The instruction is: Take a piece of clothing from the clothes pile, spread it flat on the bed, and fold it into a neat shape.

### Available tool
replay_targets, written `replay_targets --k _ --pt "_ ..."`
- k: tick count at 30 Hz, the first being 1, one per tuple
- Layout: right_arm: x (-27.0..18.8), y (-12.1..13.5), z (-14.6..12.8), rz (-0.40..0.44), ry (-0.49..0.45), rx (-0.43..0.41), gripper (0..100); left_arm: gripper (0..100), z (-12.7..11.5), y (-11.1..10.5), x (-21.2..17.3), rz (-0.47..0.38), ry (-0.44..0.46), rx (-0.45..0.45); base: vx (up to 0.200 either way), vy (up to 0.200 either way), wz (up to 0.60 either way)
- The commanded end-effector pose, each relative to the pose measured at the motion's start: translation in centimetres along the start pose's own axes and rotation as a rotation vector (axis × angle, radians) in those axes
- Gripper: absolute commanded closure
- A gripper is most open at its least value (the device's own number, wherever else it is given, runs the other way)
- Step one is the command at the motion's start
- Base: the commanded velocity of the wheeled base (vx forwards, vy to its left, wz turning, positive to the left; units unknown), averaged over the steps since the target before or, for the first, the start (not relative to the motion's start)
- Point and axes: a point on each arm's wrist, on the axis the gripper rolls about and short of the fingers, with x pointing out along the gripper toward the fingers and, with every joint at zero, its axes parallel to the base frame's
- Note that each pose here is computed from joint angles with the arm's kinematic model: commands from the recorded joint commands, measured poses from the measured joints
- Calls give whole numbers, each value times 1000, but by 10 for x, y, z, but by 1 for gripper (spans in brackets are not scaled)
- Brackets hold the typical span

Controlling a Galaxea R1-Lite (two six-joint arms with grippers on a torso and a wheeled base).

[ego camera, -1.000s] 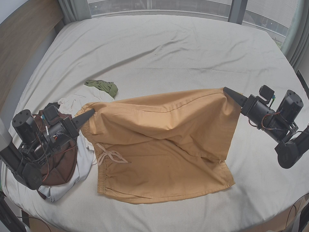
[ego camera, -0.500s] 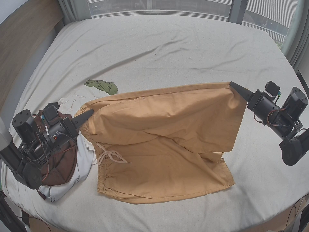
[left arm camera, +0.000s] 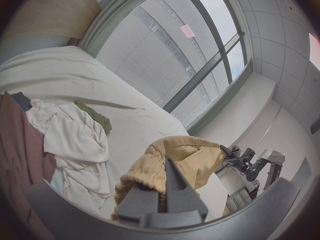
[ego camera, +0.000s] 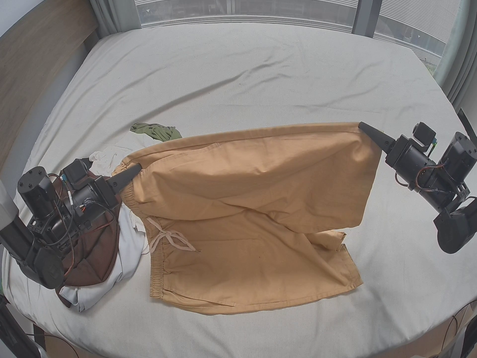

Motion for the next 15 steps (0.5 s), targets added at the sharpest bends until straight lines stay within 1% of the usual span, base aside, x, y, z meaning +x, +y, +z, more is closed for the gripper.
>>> replay_targets --k 1,11,15 --pt "-2 0 3 3 -6 -5 100 100 0 0 0 -1 -2 1 0 0 0" --pt "-2 0 3 2 -6 -5 100 100 0 0 0 -2 -3 2 0 0 0" --pt "-1 1 2 6 -3 -4 100 100 5 -5 4 -24 -18 18 0 0 0"
